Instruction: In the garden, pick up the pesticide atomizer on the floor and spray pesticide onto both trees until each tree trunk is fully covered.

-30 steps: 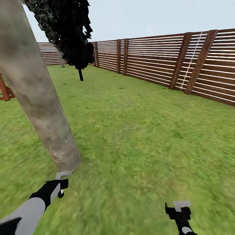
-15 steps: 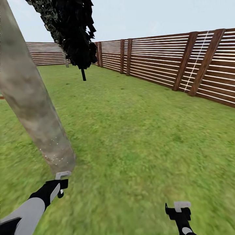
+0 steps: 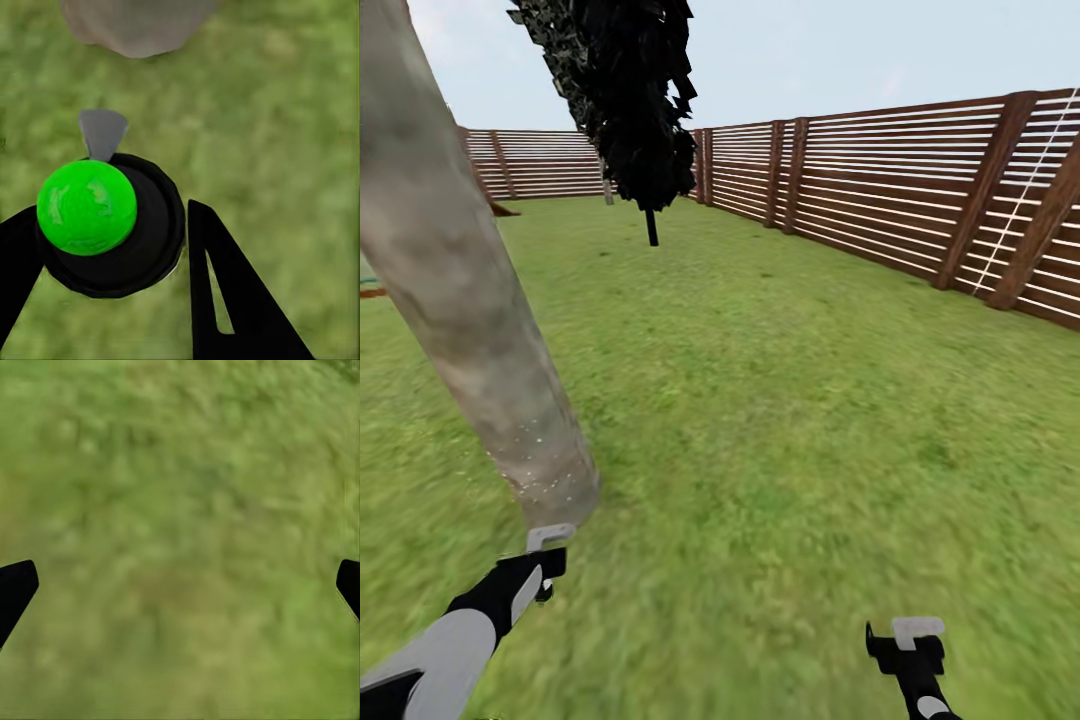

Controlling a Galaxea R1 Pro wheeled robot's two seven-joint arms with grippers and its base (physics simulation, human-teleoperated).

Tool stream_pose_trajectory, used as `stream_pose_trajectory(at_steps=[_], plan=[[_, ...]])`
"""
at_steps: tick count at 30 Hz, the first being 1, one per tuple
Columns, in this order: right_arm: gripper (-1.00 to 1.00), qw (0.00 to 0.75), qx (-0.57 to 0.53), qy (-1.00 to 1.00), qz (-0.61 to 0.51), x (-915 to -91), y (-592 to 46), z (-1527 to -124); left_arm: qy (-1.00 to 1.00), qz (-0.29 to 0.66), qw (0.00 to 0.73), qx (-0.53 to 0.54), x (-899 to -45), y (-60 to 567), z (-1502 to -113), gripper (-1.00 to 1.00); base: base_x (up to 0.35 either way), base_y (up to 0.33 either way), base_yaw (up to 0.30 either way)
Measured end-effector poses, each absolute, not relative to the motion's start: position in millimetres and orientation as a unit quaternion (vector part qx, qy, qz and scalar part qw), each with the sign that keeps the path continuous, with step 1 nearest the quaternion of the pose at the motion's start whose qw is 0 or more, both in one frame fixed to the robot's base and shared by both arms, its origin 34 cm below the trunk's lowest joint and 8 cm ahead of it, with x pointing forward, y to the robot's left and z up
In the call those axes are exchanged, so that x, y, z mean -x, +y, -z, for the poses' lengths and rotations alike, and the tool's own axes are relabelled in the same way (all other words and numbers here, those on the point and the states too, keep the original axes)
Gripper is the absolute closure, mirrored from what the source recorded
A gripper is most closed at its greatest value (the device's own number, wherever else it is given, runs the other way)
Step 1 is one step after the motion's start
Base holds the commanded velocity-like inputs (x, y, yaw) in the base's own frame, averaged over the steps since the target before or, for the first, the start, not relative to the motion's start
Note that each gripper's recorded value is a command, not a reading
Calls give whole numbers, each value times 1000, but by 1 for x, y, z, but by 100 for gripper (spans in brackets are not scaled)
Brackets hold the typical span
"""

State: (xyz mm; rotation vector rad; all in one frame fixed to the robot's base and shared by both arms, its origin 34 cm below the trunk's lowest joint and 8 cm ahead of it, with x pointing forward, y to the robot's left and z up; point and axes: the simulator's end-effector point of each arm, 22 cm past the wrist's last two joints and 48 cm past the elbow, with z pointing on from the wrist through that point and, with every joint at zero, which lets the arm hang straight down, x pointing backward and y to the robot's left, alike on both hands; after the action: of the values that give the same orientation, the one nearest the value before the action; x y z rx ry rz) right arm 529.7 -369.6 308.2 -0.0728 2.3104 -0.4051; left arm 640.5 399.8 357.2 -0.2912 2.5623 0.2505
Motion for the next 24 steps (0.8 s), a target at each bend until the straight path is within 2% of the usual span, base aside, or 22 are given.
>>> stream_pose_trajectory(at_steps=[6, 19, 24], plan=[[-100, 387, 29, 908, 159, -530, -369, -308, 938, -118, 305, 118, -641, 412, -362, 100, 139, -262, 226], [-100, 387, 29, 908, 160, -529, -371, -308, 936, -108, 304, 140, -639, 413, -360, 100, 157, -241, 16], [-100, 387, 29, 908, 160, -529, -371, -308, 936, -108, 304, 140, -639, 413, -360, 100, 241, -186, 230]])
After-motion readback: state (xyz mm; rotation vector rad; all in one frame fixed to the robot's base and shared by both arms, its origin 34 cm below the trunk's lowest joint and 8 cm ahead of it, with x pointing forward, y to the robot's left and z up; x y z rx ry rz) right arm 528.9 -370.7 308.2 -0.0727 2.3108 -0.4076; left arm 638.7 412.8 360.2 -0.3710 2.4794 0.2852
